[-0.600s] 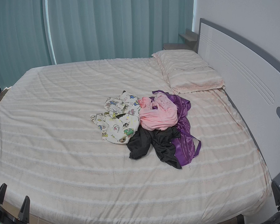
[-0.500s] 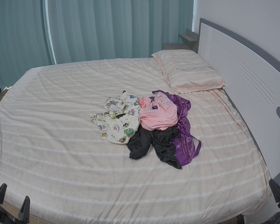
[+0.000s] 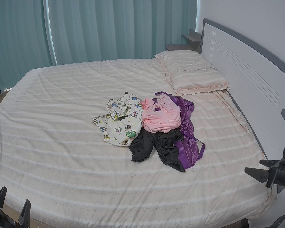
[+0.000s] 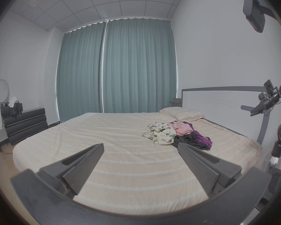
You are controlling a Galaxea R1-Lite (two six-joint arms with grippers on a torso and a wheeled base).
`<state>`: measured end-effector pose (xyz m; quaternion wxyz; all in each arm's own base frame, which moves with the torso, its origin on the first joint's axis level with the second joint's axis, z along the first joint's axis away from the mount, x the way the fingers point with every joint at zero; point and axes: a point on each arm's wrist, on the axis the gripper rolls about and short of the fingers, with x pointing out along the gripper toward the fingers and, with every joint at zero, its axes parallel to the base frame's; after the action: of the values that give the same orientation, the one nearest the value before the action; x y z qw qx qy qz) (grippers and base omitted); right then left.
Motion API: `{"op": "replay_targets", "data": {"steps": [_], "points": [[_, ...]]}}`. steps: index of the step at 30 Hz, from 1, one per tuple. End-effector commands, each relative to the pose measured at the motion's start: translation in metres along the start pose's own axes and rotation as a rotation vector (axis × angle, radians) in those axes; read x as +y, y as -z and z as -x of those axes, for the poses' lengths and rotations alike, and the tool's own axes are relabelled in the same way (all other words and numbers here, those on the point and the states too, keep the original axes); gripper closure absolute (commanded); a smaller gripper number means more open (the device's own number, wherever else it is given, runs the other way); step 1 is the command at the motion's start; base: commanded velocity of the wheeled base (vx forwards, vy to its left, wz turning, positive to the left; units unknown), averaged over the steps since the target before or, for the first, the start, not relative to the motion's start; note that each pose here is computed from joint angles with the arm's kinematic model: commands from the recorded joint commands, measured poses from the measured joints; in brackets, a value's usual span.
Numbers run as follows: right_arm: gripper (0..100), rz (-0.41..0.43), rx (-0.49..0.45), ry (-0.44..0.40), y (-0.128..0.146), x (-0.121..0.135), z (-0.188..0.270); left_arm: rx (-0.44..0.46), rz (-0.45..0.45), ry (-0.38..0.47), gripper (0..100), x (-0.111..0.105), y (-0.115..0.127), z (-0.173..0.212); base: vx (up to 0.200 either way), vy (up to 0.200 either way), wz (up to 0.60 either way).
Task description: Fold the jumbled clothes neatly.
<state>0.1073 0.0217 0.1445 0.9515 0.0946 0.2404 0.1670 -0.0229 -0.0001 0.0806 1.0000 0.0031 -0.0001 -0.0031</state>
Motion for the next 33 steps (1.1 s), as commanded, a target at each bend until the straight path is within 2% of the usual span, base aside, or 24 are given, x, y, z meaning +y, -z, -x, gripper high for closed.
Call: {"op": "replay_targets", "data": {"steps": [1,6,14,22,26,33], "points": [[0,-0.092,0.26,-0.093,0.008,0.005,-0.11,0.0,-0.001,0.0,0,0.0,0.005,0.0,0.0,0.0,0.0],[0,-0.144,0.26,-0.065,0.008,0.005,-0.149,0.0,-0.001,0.0,0,0.0,0.005,0.0,0.0,0.0,0.0],[0,-0.261,0.23,-0.01,0.021,0.03,-0.223,0.0,-0.001,0.0,0,0.0,0.005,0.0,0.0,0.0,0.0],[0,-0.254,0.211,0.04,0.033,0.036,-0.281,0.0,-0.001,0.0,0,0.0,0.005,0.0,0.0,0.0,0.0],[0,-0.28,0.196,0.065,0.038,0.041,-0.302,0.0,0.0,0.0,0,0.0,0.005,0.0,0.0,0.0,0.0],[0,-0.288,0.183,0.083,0.043,0.04,-0.324,0.0,0.0,0.0,0,0.0,0.005,0.0,0.0,0.0,0.0]]}}
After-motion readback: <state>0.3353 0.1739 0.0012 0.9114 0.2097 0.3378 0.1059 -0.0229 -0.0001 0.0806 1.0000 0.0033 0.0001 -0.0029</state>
